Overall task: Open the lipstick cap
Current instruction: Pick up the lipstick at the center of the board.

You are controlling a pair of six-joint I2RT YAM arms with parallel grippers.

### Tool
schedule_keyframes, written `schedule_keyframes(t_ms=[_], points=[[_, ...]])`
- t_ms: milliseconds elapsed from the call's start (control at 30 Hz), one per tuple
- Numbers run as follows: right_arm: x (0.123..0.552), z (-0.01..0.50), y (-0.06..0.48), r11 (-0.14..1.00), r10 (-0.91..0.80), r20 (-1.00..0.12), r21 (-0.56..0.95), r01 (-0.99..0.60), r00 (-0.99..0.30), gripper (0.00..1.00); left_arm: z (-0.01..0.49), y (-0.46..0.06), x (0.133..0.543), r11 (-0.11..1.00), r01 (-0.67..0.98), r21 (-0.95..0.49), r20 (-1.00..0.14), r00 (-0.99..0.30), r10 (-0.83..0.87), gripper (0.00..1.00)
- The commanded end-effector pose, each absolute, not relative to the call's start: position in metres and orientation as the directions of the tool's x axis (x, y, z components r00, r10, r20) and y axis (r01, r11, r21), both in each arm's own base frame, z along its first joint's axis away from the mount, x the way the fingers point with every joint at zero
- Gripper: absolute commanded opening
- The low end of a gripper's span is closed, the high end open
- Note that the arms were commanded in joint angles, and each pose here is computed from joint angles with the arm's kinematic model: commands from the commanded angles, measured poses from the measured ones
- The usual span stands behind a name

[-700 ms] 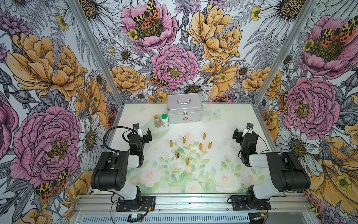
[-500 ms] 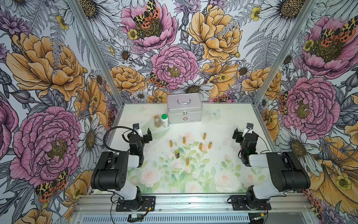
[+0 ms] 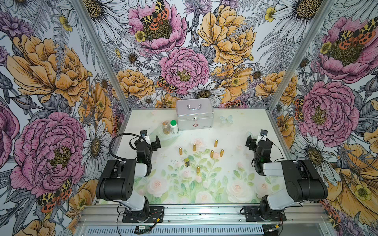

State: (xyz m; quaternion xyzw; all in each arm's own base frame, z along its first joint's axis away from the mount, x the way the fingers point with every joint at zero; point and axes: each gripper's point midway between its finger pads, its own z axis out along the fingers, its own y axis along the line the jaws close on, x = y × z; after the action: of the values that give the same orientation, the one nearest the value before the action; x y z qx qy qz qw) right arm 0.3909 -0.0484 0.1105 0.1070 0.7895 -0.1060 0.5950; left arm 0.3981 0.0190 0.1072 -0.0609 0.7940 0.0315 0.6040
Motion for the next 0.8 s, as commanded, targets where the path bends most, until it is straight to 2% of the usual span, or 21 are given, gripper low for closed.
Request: schedule_keyframes(t_ms=[0, 467, 767], points=[[0.394, 0.114, -0.044, 0.960, 0.037, -0.966, -0.037, 0.279, -0.254, 1.00, 0.117, 0.018, 0.403, 0.993, -0.119, -0.021, -0.971, -0.236, -0.049, 0.99], [0.393, 0.117, -0.045, 0.958, 0.036, -0.968, -0.038, 0.284, -0.250, 1.00, 0.121, 0.009, 0.400, 0.997, -0.082, -0.004, -0.973, -0.228, -0.022, 0.99], [0.384, 0.145, -0.047, 0.952, 0.042, -0.967, -0.038, 0.303, -0.253, 1.00, 0.167, 0.004, 0.374, 0.994, -0.102, 0.027, -0.991, -0.136, 0.013, 0.99]])
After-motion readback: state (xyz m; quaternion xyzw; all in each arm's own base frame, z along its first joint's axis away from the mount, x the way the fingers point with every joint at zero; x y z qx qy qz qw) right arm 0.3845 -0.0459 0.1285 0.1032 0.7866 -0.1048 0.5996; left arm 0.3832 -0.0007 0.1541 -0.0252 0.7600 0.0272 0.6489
